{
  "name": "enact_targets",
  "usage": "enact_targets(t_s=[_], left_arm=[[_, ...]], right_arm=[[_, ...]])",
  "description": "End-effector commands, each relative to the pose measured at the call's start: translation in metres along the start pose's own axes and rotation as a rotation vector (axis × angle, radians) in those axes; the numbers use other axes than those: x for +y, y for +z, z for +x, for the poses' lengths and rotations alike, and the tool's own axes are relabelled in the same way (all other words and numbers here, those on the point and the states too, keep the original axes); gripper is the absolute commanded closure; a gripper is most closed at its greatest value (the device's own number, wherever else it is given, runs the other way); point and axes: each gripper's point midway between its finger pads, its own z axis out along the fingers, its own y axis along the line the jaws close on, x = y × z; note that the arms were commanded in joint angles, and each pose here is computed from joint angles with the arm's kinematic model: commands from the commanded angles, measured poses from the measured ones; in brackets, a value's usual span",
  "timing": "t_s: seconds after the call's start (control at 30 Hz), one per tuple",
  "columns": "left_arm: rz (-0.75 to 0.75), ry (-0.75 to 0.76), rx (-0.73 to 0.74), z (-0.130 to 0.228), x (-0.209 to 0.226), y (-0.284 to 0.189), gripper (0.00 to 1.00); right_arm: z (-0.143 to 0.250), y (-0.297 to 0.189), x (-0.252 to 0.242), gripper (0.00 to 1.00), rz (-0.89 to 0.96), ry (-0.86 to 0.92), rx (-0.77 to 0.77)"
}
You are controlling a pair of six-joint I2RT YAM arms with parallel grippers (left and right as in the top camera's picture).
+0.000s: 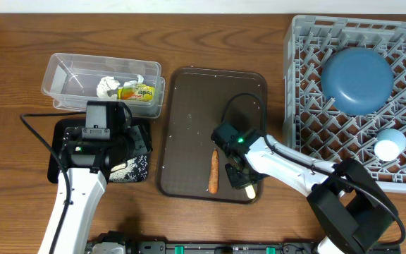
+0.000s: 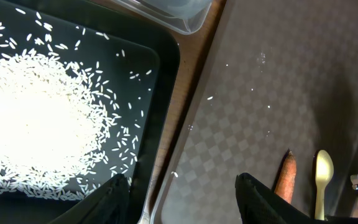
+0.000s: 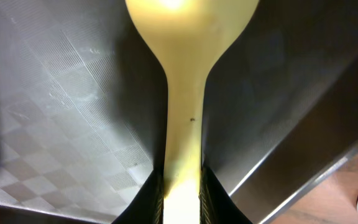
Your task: Sort waste into correct bins and load items into the dishwasher rack
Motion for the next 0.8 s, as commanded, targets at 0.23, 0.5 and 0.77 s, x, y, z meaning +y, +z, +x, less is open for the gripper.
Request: enact_targets(t_s=[0.23, 0.5, 0.77], left_arm=[[-0.013, 0.002, -0.009, -0.003, 0.002, -0.002, 0.42], [-0.013, 0.002, -0.009, -0.003, 0.002, -0.002, 0.42], [-0.013, 0.002, -0.009, -0.003, 0.002, -0.002, 0.42]], right_arm=[[0.011, 0.009, 0.001, 0.99, 0.01, -0.008, 0.049], [0.002, -0.007, 0.006, 0.97, -0.017, -0.008, -0.004], [-0.026, -0.051, -0.001, 0.97, -0.07, 0.024, -0.17]])
